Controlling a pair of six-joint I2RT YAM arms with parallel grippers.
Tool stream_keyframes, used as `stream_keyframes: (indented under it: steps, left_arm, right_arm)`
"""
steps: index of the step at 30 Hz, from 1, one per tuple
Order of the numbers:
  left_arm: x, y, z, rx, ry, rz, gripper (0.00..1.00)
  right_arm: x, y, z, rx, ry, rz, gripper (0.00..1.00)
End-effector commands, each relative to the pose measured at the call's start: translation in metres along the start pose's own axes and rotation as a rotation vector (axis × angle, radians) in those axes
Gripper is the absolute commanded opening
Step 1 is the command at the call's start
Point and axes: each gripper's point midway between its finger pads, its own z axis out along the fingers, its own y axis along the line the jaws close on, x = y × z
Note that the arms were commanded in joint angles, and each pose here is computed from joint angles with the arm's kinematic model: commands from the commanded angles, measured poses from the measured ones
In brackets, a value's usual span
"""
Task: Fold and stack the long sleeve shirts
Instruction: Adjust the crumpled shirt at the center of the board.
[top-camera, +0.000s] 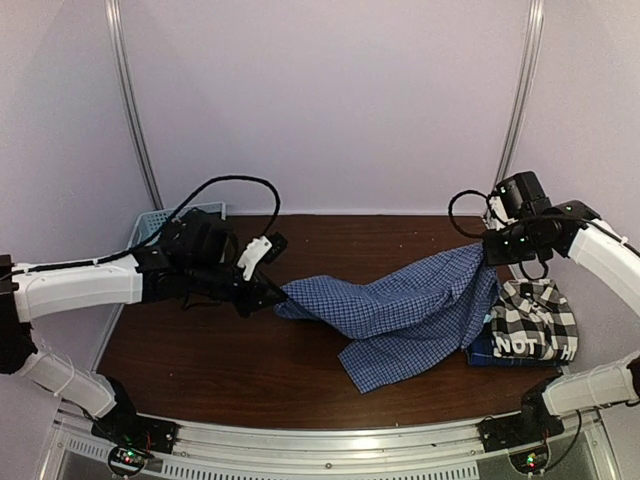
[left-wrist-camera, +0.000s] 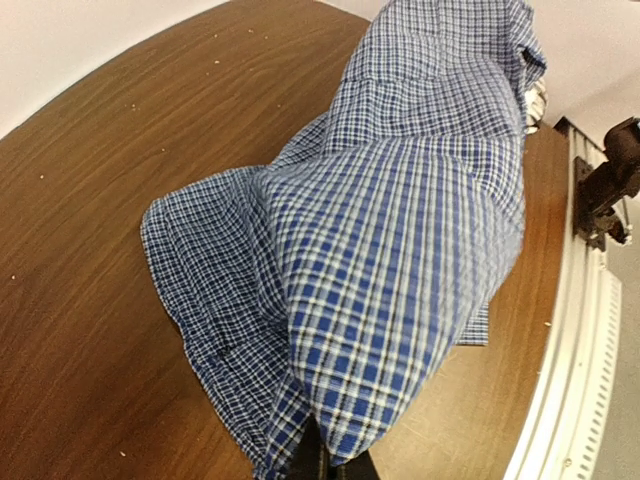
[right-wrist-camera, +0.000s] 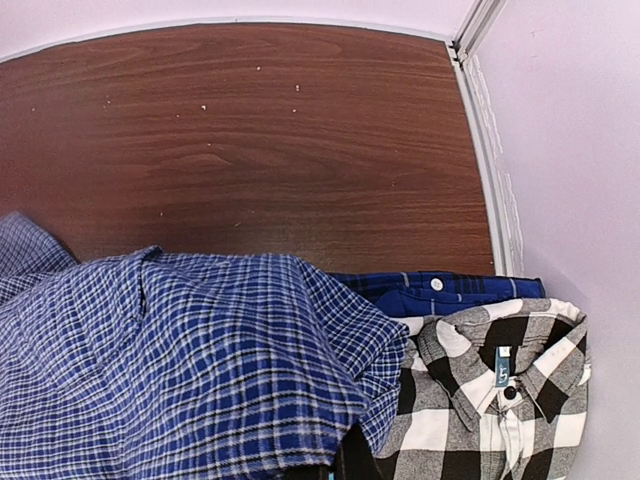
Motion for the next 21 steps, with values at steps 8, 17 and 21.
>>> stream_keyframes:
  steps: [8, 17, 21]
  left_arm:
    - [-0.012, -0.003, -0.062, 0.139, 0.012, -0.092, 0.03]
    - [-0.001, 0.081, 0.028, 0.005, 0.138, -0.314, 0.06]
    - [0.001, 0.132, 0.061, -0.097, 0.135, -0.411, 0.12]
  right_arm:
    - [-0.013, -0.010, 0.007, 0.020, -0.008, 0.011, 0.00]
    - [-0.012, 0.009, 0.035, -0.037, -0.009, 0.060, 0.00]
    - [-0.008, 0.007, 0.059, 0.013, 0.021, 0.068, 0.00]
